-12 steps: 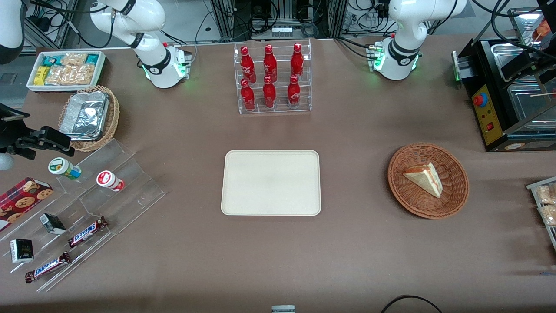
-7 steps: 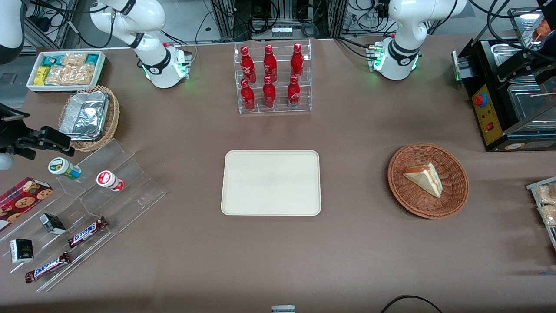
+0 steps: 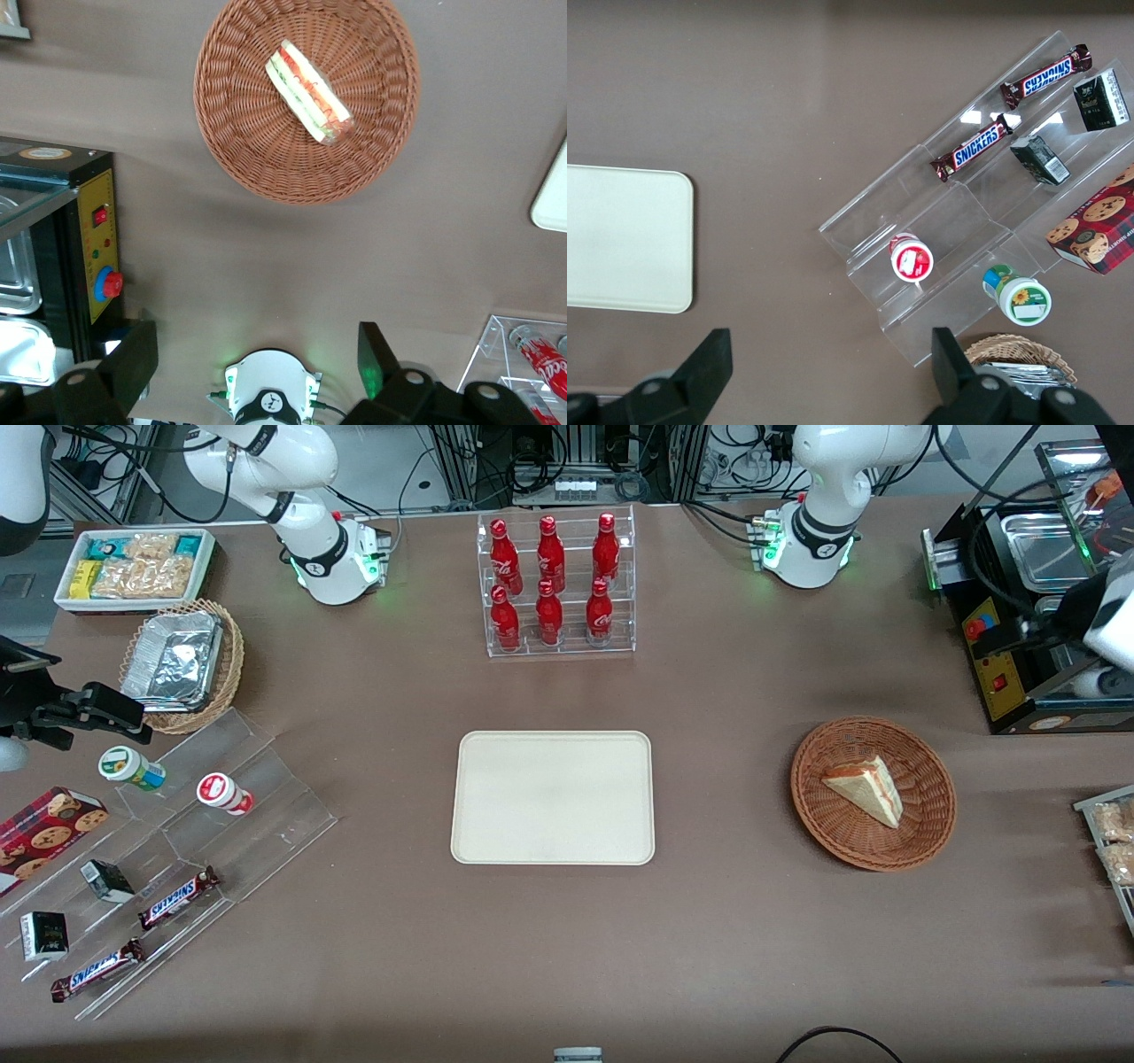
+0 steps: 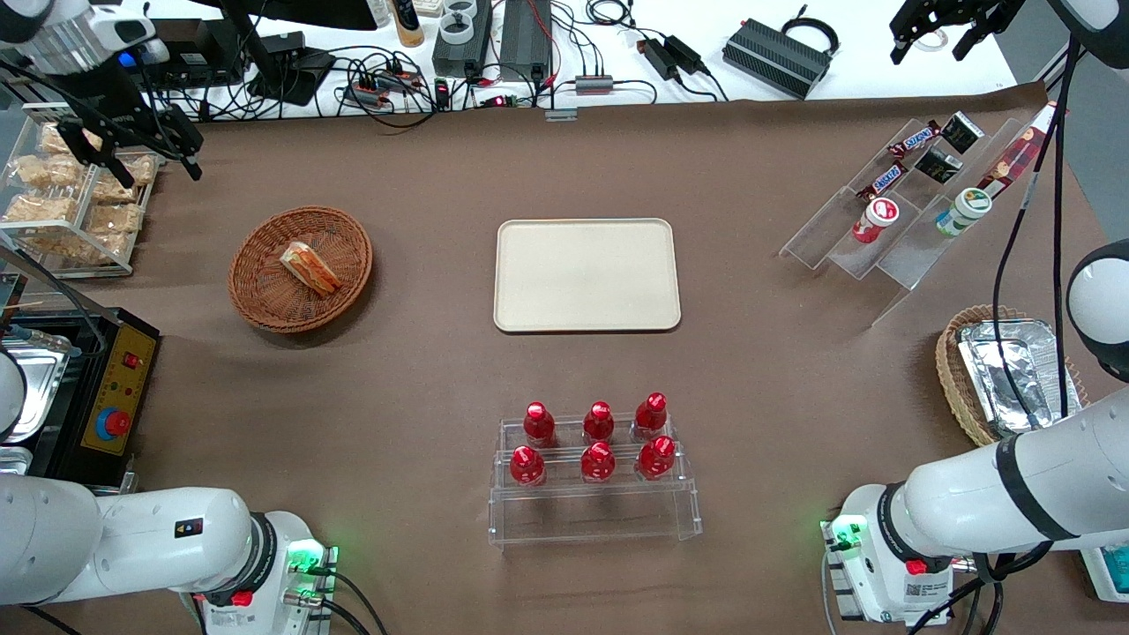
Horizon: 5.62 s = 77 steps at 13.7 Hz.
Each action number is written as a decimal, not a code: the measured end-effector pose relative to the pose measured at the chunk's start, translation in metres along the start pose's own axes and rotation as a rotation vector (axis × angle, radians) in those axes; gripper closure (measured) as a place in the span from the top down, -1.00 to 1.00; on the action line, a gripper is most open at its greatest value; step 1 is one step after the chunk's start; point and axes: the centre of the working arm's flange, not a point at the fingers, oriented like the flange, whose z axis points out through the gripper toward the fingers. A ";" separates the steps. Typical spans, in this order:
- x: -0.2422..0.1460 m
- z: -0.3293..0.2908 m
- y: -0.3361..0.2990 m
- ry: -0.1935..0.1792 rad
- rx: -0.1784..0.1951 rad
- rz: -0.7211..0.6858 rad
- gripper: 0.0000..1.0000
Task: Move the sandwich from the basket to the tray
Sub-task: 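Move the left gripper out toward the wicker basket, then lower the open left gripper over the wrapped sandwich in the basket, then close the left gripper on the sandwich's wrapper edge, then lift the sandwich up out of the basket with the left gripper, then carry the sandwich over to the white tray with the left gripper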
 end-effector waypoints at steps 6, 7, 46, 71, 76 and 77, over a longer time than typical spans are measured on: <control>0.027 0.086 -0.007 0.052 -0.011 -0.133 1.00; 0.029 0.098 -0.006 0.068 -0.015 -0.168 1.00; 0.101 0.274 0.044 0.113 -0.175 -0.765 -0.33; 0.007 0.113 0.383 0.122 -0.036 -0.190 -0.71; 0.005 0.183 0.463 0.171 -0.002 -0.071 -0.71; 0.004 0.200 0.475 0.181 0.003 -0.051 -0.71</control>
